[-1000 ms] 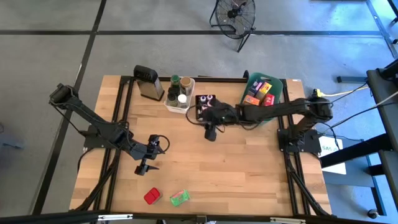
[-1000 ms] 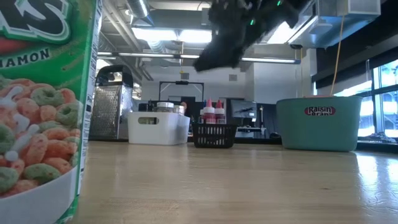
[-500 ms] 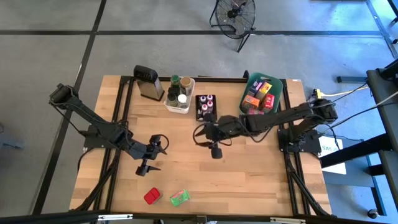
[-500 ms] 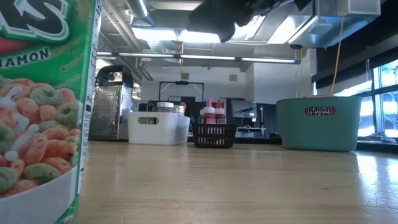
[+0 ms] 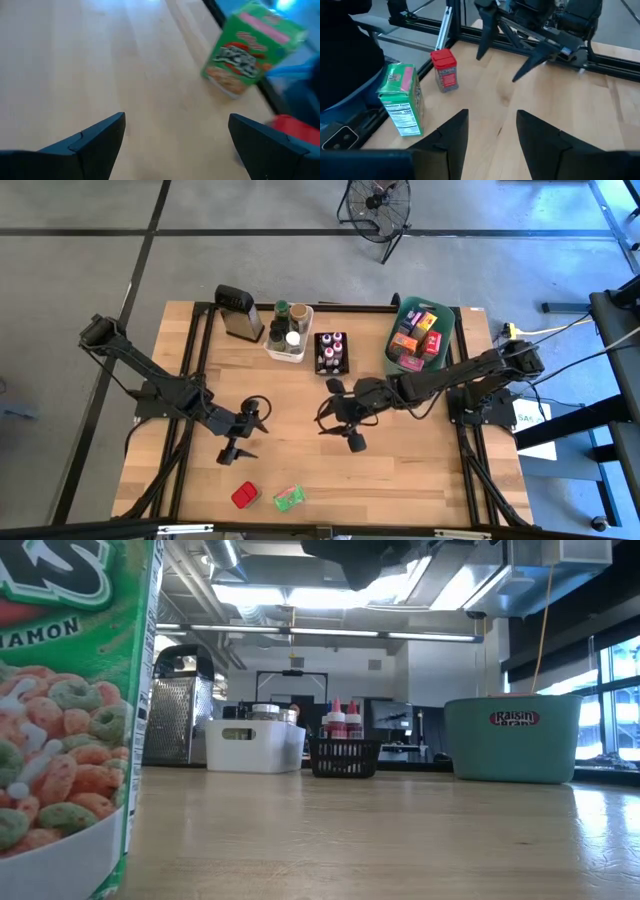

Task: Pick & Place Kitchen Items
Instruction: Put the red seasoning can into the white bin

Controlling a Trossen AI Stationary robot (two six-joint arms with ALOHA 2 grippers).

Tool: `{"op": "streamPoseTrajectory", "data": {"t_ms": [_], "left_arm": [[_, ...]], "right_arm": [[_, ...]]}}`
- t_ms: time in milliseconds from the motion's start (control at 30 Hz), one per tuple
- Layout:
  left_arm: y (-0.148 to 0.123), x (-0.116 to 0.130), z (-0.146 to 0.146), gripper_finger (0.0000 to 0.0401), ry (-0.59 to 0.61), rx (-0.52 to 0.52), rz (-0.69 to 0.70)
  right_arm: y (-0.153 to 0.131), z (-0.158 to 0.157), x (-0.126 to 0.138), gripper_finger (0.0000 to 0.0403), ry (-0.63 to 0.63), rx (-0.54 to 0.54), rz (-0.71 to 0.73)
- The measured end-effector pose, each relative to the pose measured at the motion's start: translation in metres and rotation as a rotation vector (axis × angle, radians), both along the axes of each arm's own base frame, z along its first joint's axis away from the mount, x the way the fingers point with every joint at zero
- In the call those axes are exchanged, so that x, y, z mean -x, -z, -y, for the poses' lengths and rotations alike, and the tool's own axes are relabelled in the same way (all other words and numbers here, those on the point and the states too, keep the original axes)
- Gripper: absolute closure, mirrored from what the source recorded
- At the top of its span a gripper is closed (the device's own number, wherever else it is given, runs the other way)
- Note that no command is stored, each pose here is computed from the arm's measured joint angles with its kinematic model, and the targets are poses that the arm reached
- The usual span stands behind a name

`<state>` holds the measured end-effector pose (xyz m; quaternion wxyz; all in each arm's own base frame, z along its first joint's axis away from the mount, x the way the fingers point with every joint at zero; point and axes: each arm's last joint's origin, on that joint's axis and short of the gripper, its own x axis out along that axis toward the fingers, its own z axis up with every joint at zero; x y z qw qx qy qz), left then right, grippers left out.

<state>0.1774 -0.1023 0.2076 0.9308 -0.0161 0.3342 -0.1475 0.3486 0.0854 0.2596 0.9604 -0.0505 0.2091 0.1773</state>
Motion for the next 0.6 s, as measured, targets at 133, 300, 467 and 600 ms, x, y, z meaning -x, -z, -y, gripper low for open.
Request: {"op": "streamPoseTrajectory", "data": {"t_ms": [133, 300, 467, 600], "left_arm": [[-0.001, 0.002, 0.004, 0.0052, 0.050, 0.152, -0.073], [-0.020, 0.002, 0.016, 0.0052, 0.063, 0.212, -0.057], [-0.056, 0.004, 0.035, 0.0052, 0.078, 0.144, 0.127], [-0.085, 0.014, 0.052, 0.0052, 0.099, 0.102, 0.264]], "right_arm": [[0.000, -0.003, 0.001, 0.0235, -0.009, 0.000, 0.000], [0.000, -0.004, 0.001, 0.0235, -0.010, 0.000, 0.001], [0.000, -0.004, 0.001, 0.0235, -0.022, 0.024, 0.010], [0.000, -0.004, 0.001, 0.0235, -0.052, 0.086, 0.036]]}}
